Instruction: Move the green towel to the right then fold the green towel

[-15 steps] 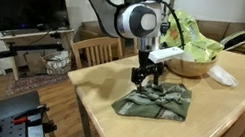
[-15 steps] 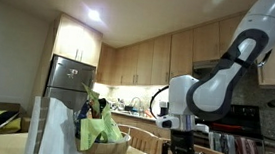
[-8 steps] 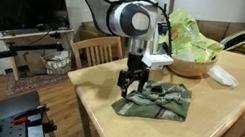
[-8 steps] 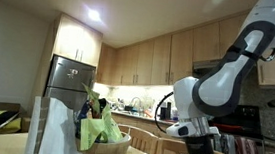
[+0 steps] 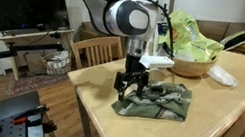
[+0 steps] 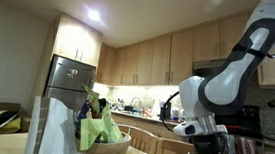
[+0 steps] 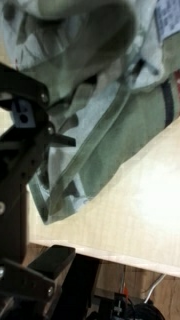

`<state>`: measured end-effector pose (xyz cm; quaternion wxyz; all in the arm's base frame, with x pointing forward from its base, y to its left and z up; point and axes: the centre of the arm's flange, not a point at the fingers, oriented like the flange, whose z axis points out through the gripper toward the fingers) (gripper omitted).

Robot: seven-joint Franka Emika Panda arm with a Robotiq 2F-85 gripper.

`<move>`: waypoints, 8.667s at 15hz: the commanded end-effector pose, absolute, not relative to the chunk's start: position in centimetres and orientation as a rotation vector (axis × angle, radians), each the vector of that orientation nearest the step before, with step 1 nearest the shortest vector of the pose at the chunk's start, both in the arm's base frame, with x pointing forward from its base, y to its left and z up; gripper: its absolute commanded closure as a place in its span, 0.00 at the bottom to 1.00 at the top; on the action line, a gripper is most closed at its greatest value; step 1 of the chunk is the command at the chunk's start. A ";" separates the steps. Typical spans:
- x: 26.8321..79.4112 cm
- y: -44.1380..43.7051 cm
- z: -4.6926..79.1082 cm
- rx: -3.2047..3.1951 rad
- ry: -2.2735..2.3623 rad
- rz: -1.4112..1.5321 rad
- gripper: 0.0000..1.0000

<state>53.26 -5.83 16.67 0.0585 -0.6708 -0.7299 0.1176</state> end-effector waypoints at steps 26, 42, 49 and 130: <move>48.4 1.9 11.6 -2.065 -2.120 0.497 0.00; 50.5 3.2 14.2 -2.049 -2.183 0.450 0.00; 48.2 1.2 14.7 -2.075 -2.142 0.461 0.00; 54.7 -0.7 28.8 -2.212 -2.316 -0.001 0.99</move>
